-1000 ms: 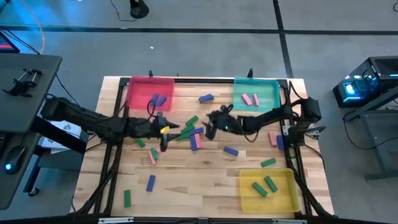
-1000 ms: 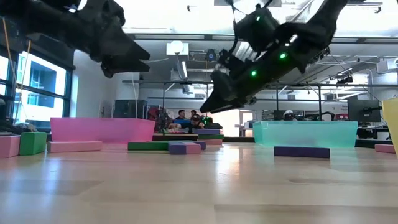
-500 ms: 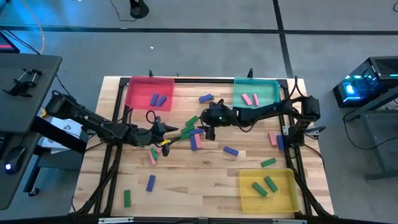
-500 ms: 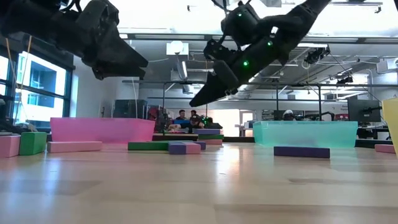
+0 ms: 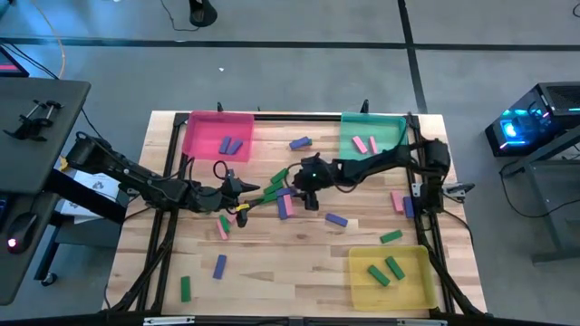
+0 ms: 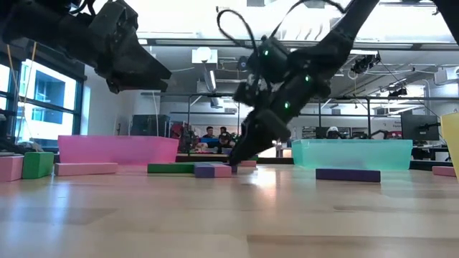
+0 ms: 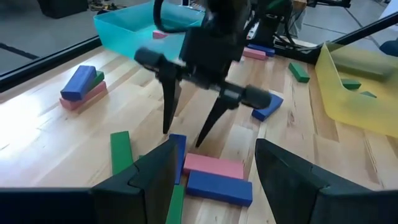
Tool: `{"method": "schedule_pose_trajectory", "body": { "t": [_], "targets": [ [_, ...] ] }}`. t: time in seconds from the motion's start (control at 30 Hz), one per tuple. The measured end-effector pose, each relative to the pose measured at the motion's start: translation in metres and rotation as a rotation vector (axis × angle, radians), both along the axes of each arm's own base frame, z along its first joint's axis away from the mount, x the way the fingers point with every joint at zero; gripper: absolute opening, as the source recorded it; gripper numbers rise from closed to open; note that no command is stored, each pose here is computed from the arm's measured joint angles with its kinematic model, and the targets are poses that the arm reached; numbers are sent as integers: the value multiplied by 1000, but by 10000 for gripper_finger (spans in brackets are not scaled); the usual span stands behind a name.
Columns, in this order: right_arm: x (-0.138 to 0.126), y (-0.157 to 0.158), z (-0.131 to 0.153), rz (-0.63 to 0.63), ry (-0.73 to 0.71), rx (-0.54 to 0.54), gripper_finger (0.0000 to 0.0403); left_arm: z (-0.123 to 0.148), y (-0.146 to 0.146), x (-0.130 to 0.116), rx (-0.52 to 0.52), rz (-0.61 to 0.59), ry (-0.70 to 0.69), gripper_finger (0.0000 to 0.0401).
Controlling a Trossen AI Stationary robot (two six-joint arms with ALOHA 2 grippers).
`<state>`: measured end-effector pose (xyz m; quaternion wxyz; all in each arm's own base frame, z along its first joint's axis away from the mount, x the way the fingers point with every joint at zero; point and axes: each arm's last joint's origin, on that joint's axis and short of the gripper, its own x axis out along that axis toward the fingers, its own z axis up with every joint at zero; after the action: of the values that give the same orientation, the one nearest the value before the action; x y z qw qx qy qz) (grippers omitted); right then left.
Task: Sort blocks
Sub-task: Put the blue block into the red bin
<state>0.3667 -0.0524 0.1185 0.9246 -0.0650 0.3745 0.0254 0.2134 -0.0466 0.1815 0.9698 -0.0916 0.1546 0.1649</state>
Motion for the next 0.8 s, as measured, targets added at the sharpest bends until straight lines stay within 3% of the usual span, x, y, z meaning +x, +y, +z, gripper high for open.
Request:
{"method": "schedule_pose_trajectory", "body": {
  "t": [0.27, 0.5, 0.6, 0.8],
  "targets": [
    [1, -2, -13, -14, 24, 0, 197, 0, 0, 0, 0, 0, 1, 202],
    [0, -2, -14, -6, 33, 33, 107, 0, 0, 0, 0, 0, 2, 202],
    [0, -3, -13, -61, 34, 67, 66, 0, 0, 0, 1, 0, 2, 202],
    [-1, 8, -2, -208, 22, 27, 66, -1, 0, 0, 46, -14, 26, 202]
  ]
}}
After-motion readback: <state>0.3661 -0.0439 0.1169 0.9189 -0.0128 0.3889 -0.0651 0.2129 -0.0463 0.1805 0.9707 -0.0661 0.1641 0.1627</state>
